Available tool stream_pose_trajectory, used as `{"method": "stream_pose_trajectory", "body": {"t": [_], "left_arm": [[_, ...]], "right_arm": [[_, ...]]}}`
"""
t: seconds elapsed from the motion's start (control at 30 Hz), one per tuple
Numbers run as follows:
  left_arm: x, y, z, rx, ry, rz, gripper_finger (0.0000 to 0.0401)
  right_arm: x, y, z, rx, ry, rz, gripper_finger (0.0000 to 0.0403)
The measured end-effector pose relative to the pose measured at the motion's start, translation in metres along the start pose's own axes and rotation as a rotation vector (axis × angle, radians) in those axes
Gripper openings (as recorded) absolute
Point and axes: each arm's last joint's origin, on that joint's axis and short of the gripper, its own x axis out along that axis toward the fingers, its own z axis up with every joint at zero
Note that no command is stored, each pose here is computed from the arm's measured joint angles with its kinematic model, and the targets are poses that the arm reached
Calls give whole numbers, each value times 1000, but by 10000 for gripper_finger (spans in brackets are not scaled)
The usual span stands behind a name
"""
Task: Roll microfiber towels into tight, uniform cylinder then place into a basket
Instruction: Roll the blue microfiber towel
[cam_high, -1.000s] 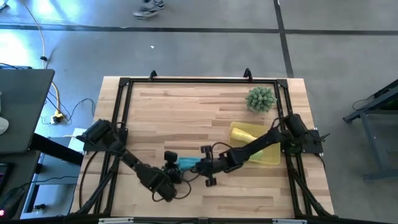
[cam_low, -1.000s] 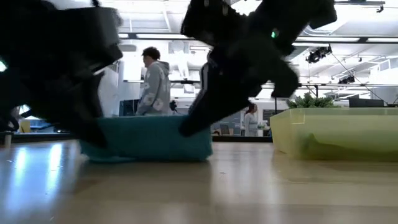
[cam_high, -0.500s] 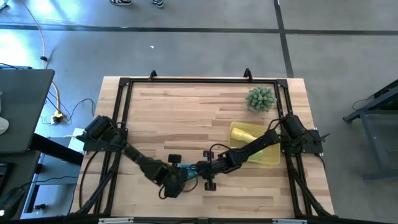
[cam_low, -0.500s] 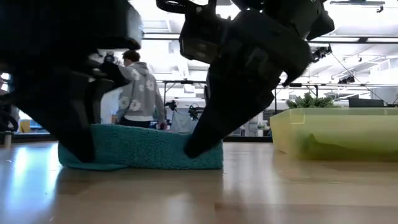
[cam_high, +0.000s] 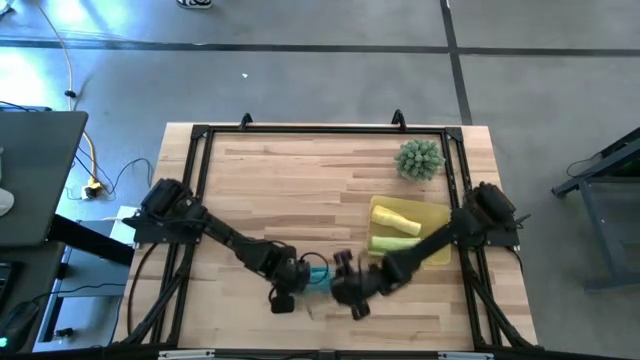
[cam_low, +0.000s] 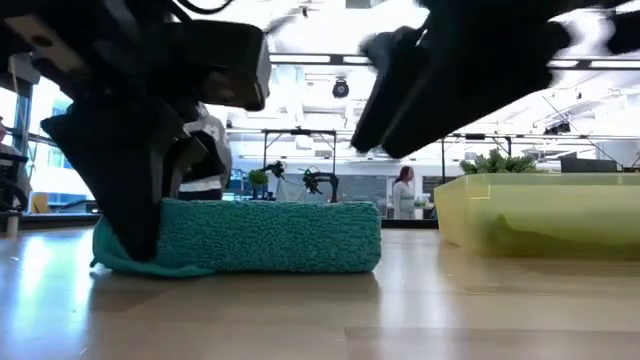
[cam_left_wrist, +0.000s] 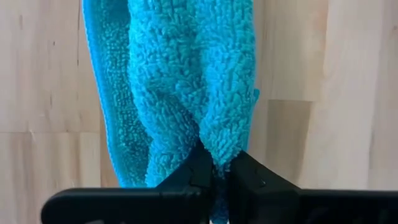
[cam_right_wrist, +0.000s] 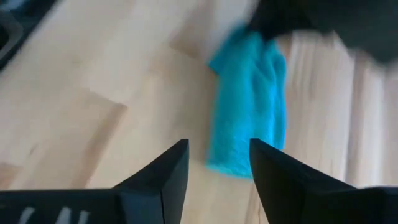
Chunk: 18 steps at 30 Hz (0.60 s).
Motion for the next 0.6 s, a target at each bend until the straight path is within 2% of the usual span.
{"method": "stream_pose_trajectory", "body": {"t": [0.1, 0.23, 0.37, 0.6], "left_arm": [[0, 7, 4, -17, 20, -46, 8], [0, 14, 8, -24, 33, -95, 8], [0, 14, 9, -26, 28, -89, 8], [0, 14, 9, -30, 21, -79, 8]], "right_arm": [[-5, 28, 2, -176, -64, -80, 151], [11, 48, -7, -304, -54, -191, 135], [33, 45, -17, -288, -12, -192, 138], [41, 29, -17, -235, 6, -218, 189]]}}
